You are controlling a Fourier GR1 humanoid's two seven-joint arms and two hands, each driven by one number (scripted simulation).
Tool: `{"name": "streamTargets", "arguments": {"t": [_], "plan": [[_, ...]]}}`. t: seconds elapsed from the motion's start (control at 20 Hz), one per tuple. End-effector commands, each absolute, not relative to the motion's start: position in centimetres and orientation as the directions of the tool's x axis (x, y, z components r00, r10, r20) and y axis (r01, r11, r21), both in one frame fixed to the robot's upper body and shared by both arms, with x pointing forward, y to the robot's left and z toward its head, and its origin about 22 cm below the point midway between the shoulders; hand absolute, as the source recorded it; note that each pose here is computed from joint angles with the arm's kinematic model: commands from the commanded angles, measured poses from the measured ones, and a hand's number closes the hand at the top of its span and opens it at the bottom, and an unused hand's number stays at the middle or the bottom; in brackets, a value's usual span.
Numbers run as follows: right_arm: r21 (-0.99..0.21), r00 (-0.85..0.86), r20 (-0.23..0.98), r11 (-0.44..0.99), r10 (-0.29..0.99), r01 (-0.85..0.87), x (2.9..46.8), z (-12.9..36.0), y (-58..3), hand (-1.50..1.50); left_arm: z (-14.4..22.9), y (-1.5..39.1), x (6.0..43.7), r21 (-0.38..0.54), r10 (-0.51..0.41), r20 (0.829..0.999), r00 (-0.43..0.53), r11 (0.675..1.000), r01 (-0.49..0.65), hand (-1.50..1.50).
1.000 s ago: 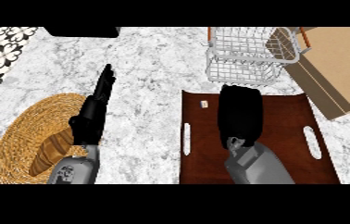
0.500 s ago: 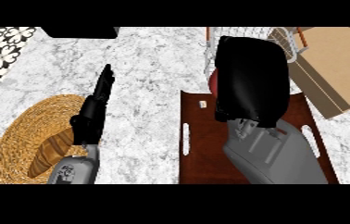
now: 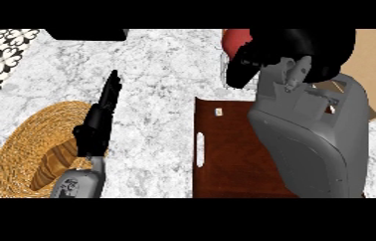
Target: Pick the bell pepper from the tray and place it in the tiered basket
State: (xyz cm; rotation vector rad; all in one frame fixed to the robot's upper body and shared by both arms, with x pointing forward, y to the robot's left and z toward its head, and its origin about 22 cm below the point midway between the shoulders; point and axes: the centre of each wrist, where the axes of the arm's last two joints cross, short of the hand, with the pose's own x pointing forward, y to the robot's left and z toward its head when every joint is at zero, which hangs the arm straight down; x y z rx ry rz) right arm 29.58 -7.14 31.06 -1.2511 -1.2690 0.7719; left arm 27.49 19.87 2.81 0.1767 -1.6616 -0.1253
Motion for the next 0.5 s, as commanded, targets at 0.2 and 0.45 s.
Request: {"name": "streamTargets", "arguments": {"t": [0.2,0.45], "plan": [[-0.943,0.368,0.314,0.243,0.875,0.227,33.4,33.5,-5.9,1.5,2.5,19.5,27.3,0.176,-0.179,0.98,-0.09,0.984,-0.037,0.0],[-0.97,0.417,0.217,0.147,0.883,0.194,36.2,31.9,-6.9,1.5,2.8,19.8,27.0,0.182,-0.186,0.979,-0.087,0.982,-0.047,0.0]]}}
